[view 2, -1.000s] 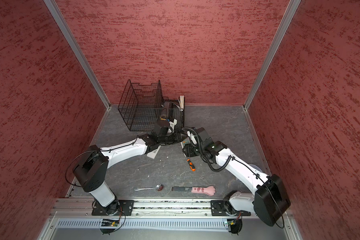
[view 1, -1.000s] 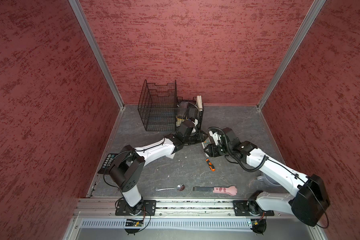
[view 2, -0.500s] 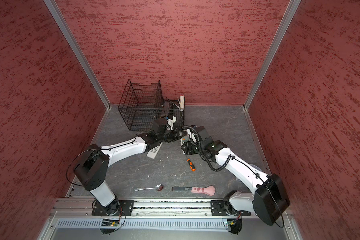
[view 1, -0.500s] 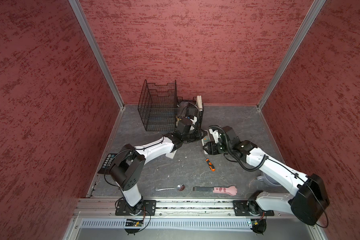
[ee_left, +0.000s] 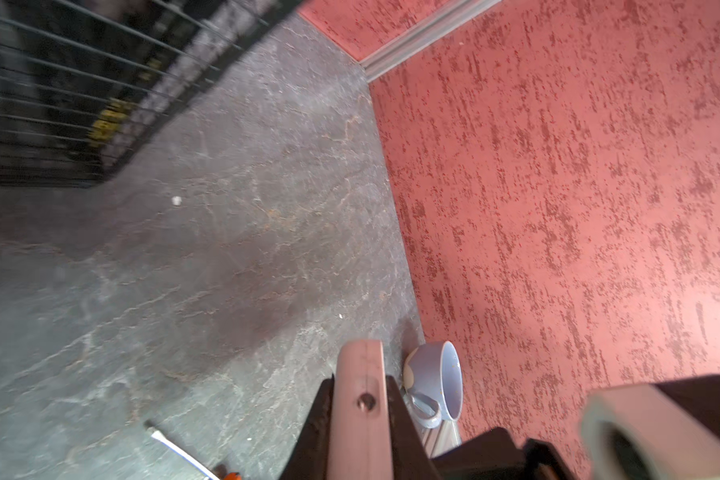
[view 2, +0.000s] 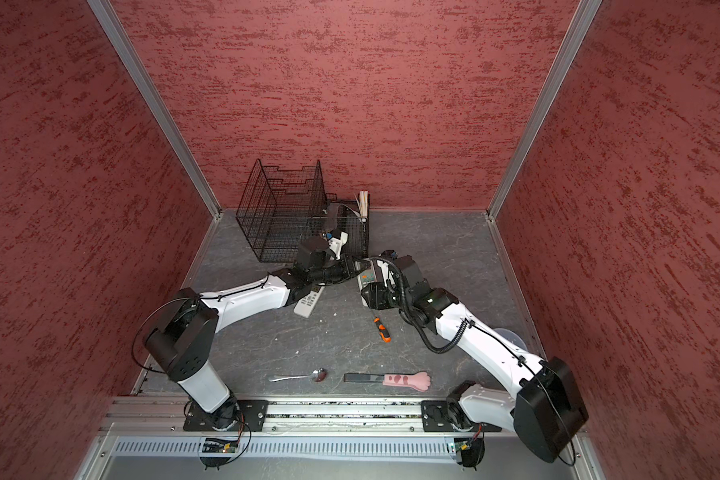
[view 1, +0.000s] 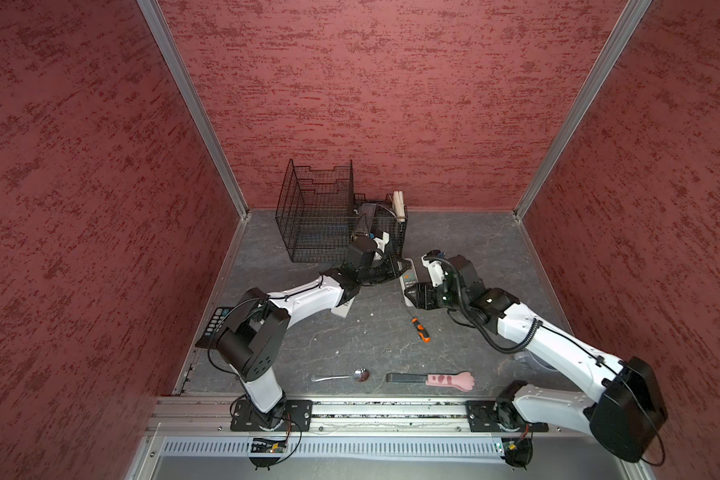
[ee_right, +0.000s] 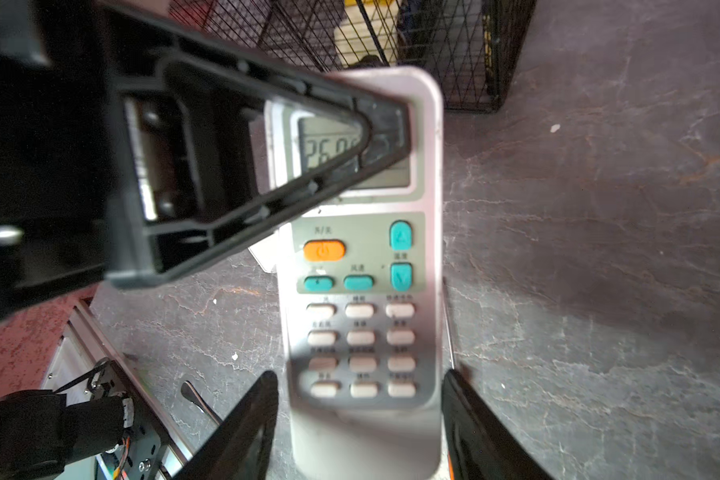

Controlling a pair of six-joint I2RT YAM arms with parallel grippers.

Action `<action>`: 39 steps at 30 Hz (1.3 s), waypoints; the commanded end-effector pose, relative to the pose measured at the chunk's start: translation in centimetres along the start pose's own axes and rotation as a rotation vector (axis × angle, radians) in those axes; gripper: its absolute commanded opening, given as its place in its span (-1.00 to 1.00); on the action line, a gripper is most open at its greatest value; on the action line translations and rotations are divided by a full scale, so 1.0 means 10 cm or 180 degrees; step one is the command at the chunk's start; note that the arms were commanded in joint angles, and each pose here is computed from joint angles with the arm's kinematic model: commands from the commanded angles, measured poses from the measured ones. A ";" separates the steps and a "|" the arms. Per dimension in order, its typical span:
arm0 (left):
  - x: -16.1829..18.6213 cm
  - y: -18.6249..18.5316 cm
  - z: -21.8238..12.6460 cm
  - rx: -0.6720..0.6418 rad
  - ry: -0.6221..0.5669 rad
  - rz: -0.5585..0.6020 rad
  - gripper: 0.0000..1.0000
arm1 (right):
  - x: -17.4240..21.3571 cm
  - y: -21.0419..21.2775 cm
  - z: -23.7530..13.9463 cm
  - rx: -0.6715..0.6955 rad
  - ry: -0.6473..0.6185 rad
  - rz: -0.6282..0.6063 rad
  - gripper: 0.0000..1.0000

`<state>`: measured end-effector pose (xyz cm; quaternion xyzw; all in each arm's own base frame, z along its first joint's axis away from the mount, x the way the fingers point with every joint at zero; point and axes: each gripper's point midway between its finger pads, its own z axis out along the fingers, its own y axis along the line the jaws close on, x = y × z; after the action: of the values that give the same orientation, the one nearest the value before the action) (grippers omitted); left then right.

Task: Unload the batteries from the remote control

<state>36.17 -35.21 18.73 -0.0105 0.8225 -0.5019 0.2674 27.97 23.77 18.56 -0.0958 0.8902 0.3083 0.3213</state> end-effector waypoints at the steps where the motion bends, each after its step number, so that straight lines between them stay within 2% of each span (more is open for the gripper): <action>1: -0.19 -0.18 -0.16 0.0223 -0.0220 0.0125 -1.00 | -0.25 0.22 -0.09 -0.0292 -0.0357 0.0039 0.32; 11: -0.49 -0.33 -0.50 0.0694 -0.0669 0.0165 -1.00 | -0.47 0.36 -0.31 -0.0702 -0.0844 0.0271 0.35; 20: -0.60 -0.56 -0.78 0.1012 -0.1004 0.0191 -1.00 | -0.53 0.33 -0.27 -0.1147 -0.0960 0.0571 0.26; 29: -0.64 -0.78 -0.80 0.1393 -0.1073 0.0144 -1.00 | -0.61 0.51 -0.29 -0.1705 -0.1033 0.0556 0.22; 34: -0.61 -0.83 -0.73 0.1462 -0.1032 0.0137 -1.00 | -0.66 0.60 -0.35 -0.1892 -0.1103 0.0473 0.16; 39: -0.60 -0.82 -0.72 0.1482 -0.1060 0.0132 -1.00 | -0.70 0.68 -0.39 -0.2070 -0.1166 0.0443 -0.03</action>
<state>36.05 -31.41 29.32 -0.0229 0.6498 -0.6514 0.3910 29.59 26.15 26.28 -0.0516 0.7171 0.5738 0.3923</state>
